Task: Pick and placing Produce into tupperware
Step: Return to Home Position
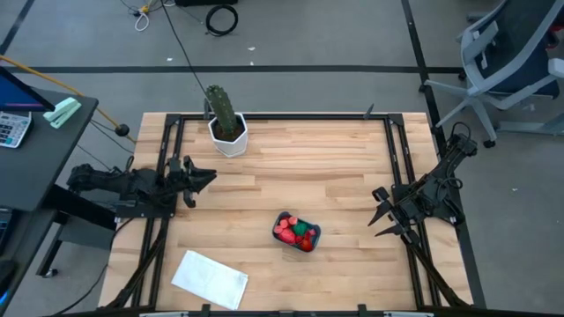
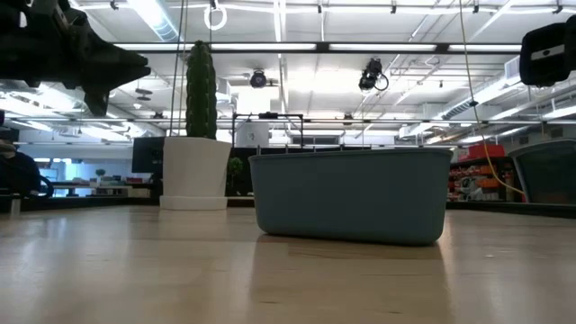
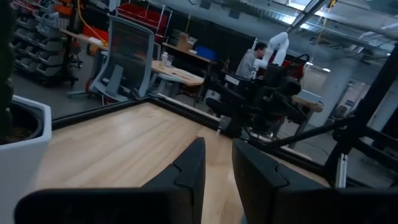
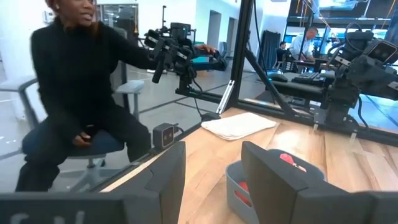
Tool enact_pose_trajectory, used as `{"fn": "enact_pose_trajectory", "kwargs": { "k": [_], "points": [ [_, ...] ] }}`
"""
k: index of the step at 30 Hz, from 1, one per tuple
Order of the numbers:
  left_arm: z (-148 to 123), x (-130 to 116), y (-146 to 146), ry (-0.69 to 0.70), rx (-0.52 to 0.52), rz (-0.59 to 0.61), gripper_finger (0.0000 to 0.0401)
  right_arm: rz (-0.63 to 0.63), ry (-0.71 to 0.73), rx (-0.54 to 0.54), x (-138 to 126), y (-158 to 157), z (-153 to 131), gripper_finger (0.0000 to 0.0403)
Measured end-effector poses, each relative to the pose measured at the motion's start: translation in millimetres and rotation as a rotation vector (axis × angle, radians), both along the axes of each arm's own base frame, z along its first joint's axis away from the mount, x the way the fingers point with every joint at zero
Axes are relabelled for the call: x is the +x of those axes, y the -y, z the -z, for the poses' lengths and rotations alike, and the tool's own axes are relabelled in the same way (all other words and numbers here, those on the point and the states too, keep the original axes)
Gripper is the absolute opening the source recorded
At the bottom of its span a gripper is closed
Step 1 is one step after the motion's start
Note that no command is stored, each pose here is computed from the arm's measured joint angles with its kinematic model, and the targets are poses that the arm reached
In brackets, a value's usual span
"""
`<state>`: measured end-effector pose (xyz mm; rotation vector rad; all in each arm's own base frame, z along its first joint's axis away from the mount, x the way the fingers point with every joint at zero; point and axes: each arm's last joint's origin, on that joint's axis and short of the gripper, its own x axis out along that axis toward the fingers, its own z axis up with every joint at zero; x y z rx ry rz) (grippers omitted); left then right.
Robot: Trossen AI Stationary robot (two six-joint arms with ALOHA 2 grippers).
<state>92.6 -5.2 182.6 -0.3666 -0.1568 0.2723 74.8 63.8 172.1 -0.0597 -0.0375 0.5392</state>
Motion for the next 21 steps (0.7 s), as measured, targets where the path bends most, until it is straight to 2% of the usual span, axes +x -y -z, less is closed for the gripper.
{"fn": "enact_pose_trajectory", "kwargs": {
  "k": [6, 21],
  "points": [
    [-0.6, -0.1, 0.0, 0.004, -0.001, 0.000, 0.0078, -0.002, 0.001, 0.001, -0.1, 0.0, -0.5, 0.0165],
    [-1.7, -0.3, 0.0, 0.010, -0.002, 0.001, 0.0089, -0.005, 0.005, 0.004, -0.2, 0.0, -1.5, 0.0165]
  ]
}}
